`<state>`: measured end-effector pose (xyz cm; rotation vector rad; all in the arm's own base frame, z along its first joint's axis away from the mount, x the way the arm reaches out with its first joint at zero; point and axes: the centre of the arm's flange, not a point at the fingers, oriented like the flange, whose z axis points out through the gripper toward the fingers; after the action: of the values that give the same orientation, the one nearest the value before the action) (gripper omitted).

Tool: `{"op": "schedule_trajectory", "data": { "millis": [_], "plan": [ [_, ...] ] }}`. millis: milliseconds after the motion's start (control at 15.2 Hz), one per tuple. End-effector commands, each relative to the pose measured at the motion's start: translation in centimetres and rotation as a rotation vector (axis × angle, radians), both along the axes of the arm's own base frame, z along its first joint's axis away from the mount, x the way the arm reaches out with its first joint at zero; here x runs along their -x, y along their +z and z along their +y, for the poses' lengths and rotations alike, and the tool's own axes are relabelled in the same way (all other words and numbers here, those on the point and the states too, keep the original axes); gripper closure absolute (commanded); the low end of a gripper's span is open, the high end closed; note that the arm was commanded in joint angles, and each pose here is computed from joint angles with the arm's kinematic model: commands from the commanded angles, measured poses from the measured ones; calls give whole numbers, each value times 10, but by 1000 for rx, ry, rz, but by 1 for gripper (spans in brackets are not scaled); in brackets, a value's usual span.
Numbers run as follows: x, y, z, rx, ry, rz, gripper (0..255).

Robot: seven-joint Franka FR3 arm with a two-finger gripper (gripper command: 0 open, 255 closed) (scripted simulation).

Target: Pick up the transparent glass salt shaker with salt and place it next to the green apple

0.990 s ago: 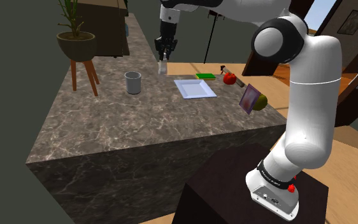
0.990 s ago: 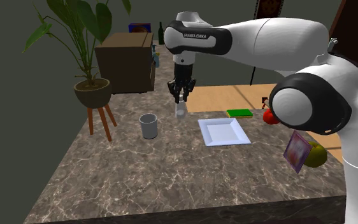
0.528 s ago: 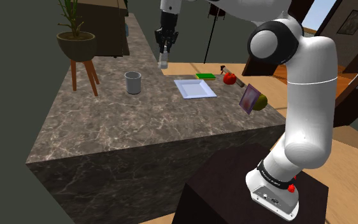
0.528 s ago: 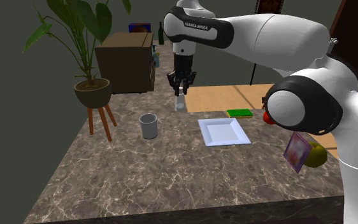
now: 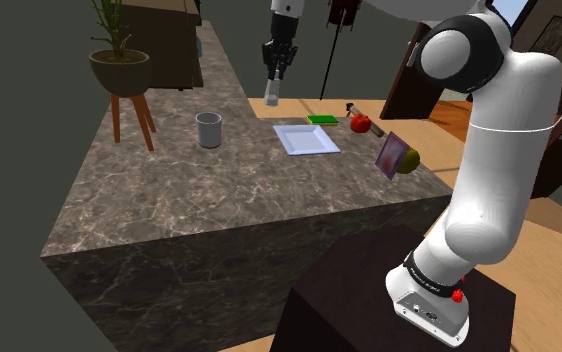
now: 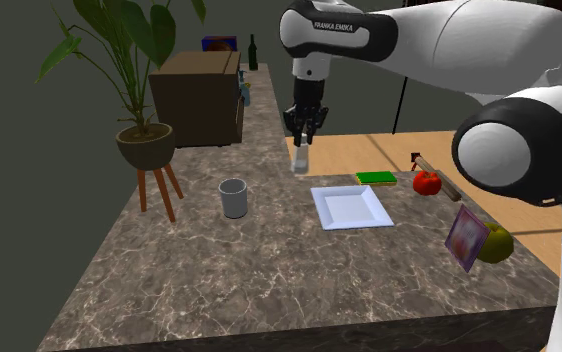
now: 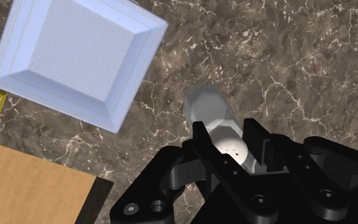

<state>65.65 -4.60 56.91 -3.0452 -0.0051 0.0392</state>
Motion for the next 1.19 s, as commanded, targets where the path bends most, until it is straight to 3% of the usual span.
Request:
{"op": "schedule_trajectory", "data": {
  "millis": [0,1122],
  "plan": [
    [16,0,-21,0,1,0,255],
    [164,0,-190,0,1,0,255]
  ]
}}
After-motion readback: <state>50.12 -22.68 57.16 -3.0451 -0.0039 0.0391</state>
